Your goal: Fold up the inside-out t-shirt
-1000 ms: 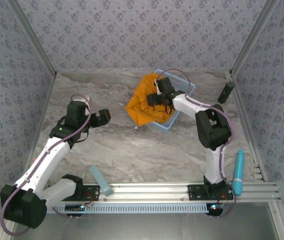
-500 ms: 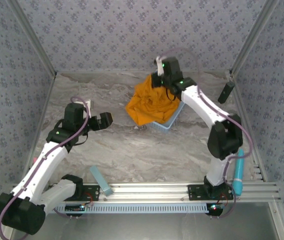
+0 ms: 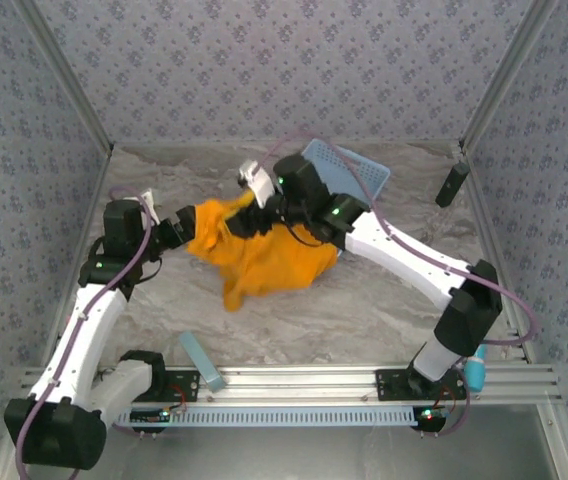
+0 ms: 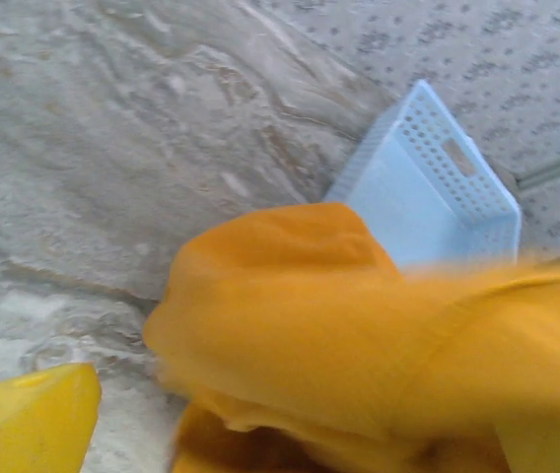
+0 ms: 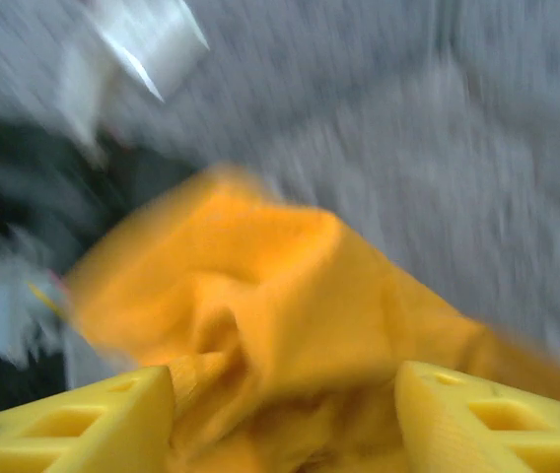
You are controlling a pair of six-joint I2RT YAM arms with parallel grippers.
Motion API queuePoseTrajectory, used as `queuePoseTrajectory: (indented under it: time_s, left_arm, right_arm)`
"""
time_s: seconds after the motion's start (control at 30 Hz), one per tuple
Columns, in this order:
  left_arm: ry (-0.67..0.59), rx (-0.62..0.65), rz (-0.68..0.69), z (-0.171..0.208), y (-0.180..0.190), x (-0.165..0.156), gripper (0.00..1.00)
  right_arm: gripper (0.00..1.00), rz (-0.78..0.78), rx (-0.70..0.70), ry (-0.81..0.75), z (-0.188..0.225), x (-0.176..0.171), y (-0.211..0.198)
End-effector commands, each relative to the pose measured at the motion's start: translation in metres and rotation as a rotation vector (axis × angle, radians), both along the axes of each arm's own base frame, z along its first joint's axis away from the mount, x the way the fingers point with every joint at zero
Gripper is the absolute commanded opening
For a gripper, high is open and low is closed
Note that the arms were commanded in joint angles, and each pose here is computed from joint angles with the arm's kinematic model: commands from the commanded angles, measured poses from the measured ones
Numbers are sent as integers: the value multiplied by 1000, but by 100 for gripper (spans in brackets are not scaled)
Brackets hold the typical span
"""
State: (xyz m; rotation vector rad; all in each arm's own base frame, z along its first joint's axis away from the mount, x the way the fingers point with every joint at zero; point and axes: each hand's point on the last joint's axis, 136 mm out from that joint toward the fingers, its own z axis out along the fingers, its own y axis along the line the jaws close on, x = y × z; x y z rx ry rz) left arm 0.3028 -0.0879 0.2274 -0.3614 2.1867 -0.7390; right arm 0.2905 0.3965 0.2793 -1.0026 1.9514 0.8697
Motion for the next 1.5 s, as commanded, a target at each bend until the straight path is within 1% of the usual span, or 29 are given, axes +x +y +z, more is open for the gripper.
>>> queuePoseTrajectory:
  time_s: [0.0,0.07,0.1,0.17,0.2,0.23,0.27,0.33,0.4,0.5,0.53,0.63,0.7,0.73,0.77,0.83,0.9,0.93,0.97,1.0,1.07,1.1,1.17,1.27,1.37,1.47]
  left_arm:
    - [38,-32,-63,-16,-11,-2,100]
    - [55,-44,-141,-25,-28,2,100]
    - [73,-28,-177,-29,-37,3,100]
    - [130,77,-266,-44,-60,3,100]
    - [154,134,-296,-52,-69,3,100]
    - [182,189,-325,-60,-78,3,100]
    - [209,219,-354,-70,-89,4,100]
    - [247,248,-390,-86,-107,6,100]
    - [282,278,-388,-104,-119,10,100]
    - [333,342,-361,-134,-128,17,100]
    - [353,353,-346,-144,-129,20,100]
    - [400,336,-354,-165,-137,23,99]
    - [405,326,-384,-167,-142,24,84]
    - [396,326,-391,-163,-143,25,77]
    - [380,328,-399,-158,-143,26,64]
    - [341,323,-415,-142,-141,27,44]
    - [305,298,-422,-123,-135,29,20]
    - [293,272,-422,-113,-131,30,6]
    - [282,241,-416,-102,-126,32,0]
    - [272,212,-412,-91,-121,32,0]
    - [238,163,-389,-63,-106,33,0]
    - [214,157,-380,-49,-100,33,0]
    - [132,173,-363,-12,-86,31,0]
    - [8,221,-311,38,-65,24,0]
    - [-126,239,-275,82,-53,12,0]
    - [-220,222,-280,108,-51,-1,0]
  right_arm:
    - [66,-238,-90,55,-23,32,-74]
    - [71,-414,-107,86,-31,56,-123]
    - [71,-490,-125,102,-37,65,-145]
    - [71,-663,-172,133,-49,83,-192]
    - [71,-737,-200,148,-55,88,-212]
    - [71,-842,-216,162,-61,94,-235]
    - [71,-939,-244,177,-68,96,-256]
    - [71,-1054,-273,214,-79,96,-282]
    - [70,-1105,-272,262,-89,95,-292]
    - [68,-1157,-247,310,-102,94,-288]
    - [67,-1194,-247,348,-115,89,-288]
    - [61,-1242,-214,448,-142,84,-278]
    - [58,-1282,-237,477,-155,81,-276]
    - [57,-1280,-248,481,-161,81,-273]
    - [56,-1286,-260,486,-166,81,-272]
    - [52,-1306,-271,496,-174,82,-271]
    - [48,-1320,-284,503,-181,83,-273]
    - [47,-1333,-289,513,-185,84,-274]
    - [46,-1344,-291,527,-189,84,-275]
    - [44,-1352,-284,543,-192,85,-274]
    - [33,-1419,-269,591,-199,84,-279]
    - [25,-1442,-254,611,-201,84,-279]
    - [17,-1507,-216,662,-204,87,-279]
    - [12,-1564,-125,709,-204,96,-276]
    - [8,-1633,-79,715,-202,105,-284]
    - [5,-1734,-49,662,-191,116,-302]
